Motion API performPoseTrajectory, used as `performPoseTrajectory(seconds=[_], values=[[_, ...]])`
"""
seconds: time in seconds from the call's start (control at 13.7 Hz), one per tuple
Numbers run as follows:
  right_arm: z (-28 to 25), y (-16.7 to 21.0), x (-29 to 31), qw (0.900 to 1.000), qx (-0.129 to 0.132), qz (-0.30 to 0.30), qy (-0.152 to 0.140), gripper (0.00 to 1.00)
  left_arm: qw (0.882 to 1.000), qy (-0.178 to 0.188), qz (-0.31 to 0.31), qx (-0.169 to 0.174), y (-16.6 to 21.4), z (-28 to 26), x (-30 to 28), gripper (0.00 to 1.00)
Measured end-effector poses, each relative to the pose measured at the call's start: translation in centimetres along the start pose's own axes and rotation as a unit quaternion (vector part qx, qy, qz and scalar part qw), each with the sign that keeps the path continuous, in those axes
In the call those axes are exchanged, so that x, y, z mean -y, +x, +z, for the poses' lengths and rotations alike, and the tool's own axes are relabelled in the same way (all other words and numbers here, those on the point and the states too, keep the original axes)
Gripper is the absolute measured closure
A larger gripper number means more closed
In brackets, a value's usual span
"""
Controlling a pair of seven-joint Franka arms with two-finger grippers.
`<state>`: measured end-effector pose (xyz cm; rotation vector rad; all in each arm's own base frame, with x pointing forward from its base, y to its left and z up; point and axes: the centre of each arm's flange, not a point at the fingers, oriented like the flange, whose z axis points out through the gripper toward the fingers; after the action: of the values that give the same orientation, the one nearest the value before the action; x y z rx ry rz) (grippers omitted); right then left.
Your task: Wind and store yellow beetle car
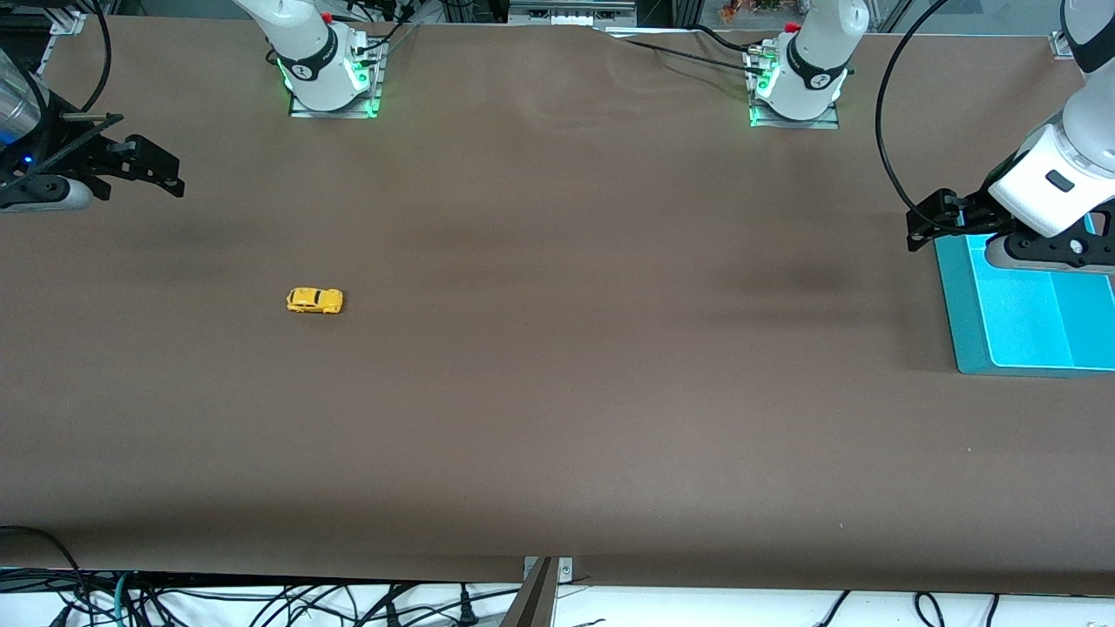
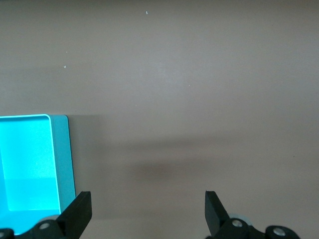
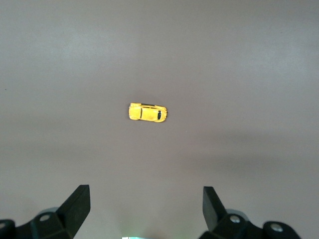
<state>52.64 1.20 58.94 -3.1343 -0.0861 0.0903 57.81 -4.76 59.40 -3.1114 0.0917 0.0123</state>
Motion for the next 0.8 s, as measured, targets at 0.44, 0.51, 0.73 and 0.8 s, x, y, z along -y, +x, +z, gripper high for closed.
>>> performPoseTrajectory(seconds=[0.44, 0.51, 0.73, 0.8], values=[[-0.05, 0.3, -0.12, 1.0, -0.011, 0.002, 0.0, 0.0, 1.0, 0.0, 0.001, 0.0, 0.0, 0.0, -0.11, 0.0], [-0.05, 0.3, -0.12, 1.0, -0.011, 0.002, 0.0, 0.0, 1.0, 0.0, 0.001, 0.0, -0.01, 0.0, -0.13, 0.0], [-0.05, 0.3, -0.13, 1.0, -0.011, 0.002, 0.0, 0.0, 1.0, 0.0, 0.001, 0.0, -0.01, 0.0, -0.16, 0.0], [-0.05, 0.3, -0.13, 1.0, -0.011, 0.002, 0.0, 0.0, 1.0, 0.0, 0.002, 0.0, -0.02, 0.0, -0.29, 0.0]])
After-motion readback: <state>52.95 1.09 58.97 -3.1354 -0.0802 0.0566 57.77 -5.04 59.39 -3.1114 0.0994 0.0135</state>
